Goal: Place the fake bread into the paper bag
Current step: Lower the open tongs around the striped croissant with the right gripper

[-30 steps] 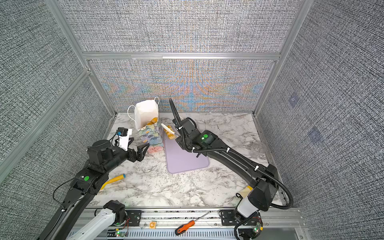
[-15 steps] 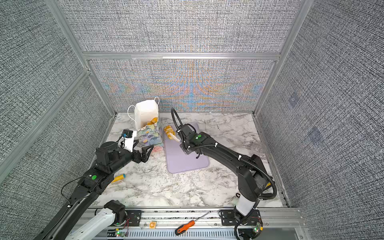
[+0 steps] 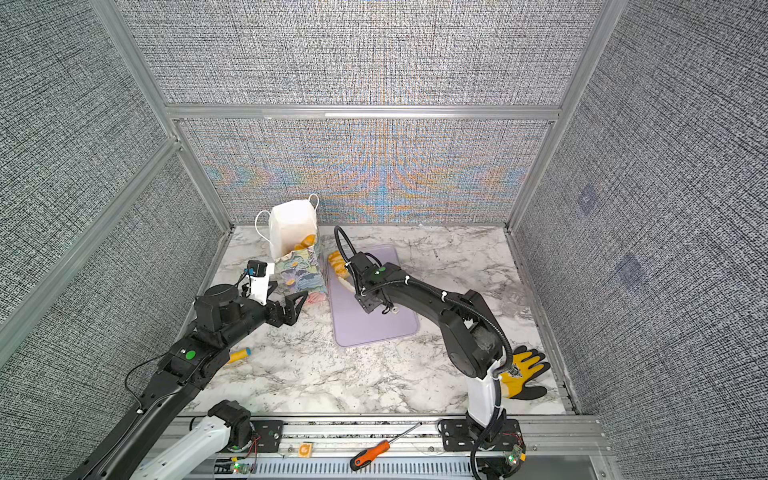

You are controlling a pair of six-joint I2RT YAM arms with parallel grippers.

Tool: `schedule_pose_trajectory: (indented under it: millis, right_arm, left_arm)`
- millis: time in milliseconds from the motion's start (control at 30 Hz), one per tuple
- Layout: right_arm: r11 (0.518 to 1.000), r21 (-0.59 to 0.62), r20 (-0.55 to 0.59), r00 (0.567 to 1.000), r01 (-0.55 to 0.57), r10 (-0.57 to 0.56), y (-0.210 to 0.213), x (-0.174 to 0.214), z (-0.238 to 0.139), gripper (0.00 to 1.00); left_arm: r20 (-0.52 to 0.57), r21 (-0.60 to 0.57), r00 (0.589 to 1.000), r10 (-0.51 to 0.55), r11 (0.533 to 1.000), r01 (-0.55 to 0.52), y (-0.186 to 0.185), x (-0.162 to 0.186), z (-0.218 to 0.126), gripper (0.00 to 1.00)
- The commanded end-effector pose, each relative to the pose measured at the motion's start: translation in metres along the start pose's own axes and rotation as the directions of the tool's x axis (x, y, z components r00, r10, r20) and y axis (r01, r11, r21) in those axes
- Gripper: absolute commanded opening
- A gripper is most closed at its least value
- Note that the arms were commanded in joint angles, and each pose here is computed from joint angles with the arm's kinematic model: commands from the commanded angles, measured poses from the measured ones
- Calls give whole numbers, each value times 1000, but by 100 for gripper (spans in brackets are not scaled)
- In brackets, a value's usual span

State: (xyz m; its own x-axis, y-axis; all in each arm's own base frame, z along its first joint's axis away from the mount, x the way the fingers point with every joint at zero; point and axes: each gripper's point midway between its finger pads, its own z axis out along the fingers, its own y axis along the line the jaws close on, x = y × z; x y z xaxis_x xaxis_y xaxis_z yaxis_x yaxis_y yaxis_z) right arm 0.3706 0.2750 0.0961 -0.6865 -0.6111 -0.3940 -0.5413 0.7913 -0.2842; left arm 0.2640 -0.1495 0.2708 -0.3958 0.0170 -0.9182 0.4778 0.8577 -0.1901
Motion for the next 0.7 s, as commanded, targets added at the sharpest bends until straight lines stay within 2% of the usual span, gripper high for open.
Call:
schedule_pose_trajectory:
  millis: [0, 667]
  right_arm:
    - [1000, -18, 2, 1000, -4, 4, 4, -6, 5, 75]
    - [999, -52, -41, 999, -3, 1, 9, -31, 50, 75]
  left_arm:
    - [18, -10, 1000, 15, 1000, -15, 1, -6, 0, 99]
    - [-35, -4, 999, 31, 1000, -31, 1, 3, 7, 99]
